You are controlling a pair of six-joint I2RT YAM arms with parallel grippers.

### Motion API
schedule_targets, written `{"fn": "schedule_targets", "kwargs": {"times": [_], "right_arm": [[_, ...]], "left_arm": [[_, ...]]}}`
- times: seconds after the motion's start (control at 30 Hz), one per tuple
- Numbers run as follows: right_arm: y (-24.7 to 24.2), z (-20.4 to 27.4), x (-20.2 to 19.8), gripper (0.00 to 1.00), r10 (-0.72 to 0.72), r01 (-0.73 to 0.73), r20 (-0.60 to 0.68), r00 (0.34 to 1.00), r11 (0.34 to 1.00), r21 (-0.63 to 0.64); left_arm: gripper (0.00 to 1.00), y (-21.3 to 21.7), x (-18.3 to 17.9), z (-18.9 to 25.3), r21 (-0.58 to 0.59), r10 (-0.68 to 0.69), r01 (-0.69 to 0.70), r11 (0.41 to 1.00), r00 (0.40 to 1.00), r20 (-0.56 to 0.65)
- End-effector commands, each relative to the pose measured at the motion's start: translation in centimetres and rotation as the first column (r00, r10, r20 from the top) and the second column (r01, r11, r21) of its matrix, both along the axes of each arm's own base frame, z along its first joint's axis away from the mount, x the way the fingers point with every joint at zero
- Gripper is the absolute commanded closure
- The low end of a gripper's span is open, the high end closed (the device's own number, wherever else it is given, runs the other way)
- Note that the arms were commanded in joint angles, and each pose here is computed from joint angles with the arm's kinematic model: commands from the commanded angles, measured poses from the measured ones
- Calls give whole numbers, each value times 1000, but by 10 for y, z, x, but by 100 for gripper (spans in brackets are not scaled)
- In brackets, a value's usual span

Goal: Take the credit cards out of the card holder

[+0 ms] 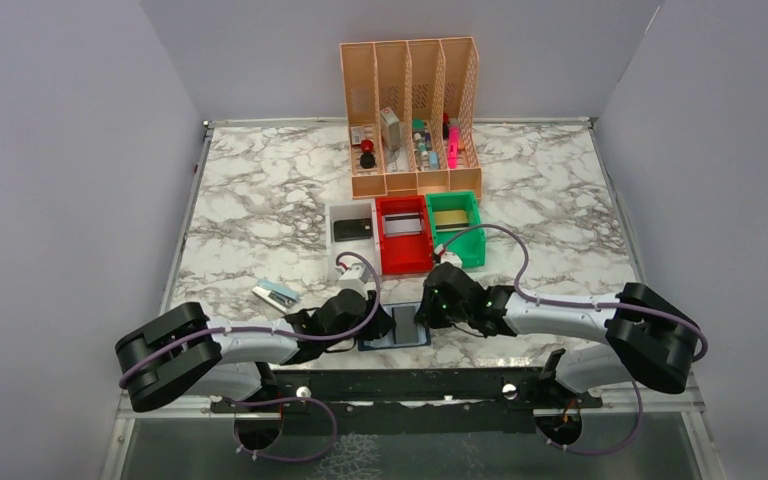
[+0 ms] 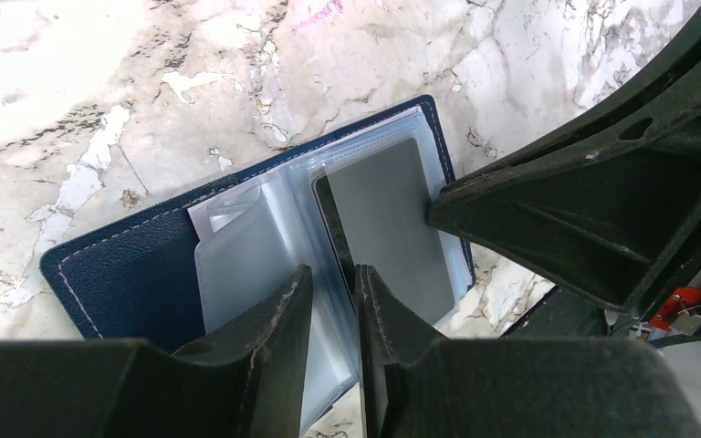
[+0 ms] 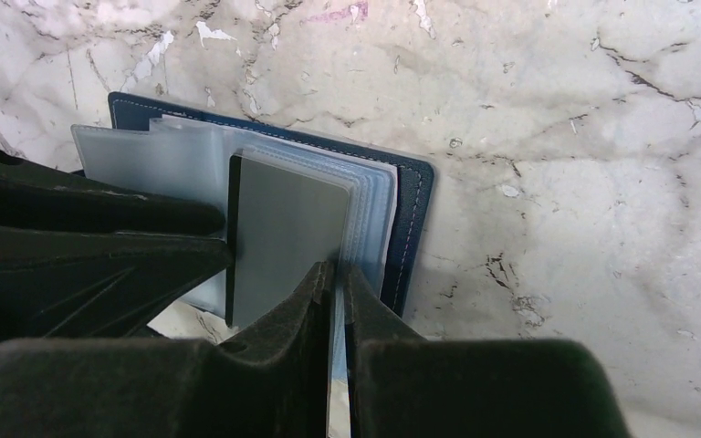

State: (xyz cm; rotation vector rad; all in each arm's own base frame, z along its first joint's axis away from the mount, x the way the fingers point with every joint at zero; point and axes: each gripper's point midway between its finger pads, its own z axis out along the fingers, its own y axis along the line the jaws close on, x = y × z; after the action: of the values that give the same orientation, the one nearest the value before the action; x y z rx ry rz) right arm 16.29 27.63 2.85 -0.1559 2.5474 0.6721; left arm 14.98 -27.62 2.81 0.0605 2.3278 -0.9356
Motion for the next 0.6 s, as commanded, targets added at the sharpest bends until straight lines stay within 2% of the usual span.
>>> {"fn": "schedule_targets", "kwargs": {"times": [0.0, 0.57], "right_arm": [[4, 0, 1, 86, -2, 2, -15, 1000, 1000, -10], [5, -6, 0, 87, 13, -14, -28, 1000, 1000, -19]], "left_arm": [[73, 4, -4, -5, 23, -14, 14, 1000, 1000, 0], [82, -16, -12, 0, -103, -56, 52, 993, 998, -42]]}}
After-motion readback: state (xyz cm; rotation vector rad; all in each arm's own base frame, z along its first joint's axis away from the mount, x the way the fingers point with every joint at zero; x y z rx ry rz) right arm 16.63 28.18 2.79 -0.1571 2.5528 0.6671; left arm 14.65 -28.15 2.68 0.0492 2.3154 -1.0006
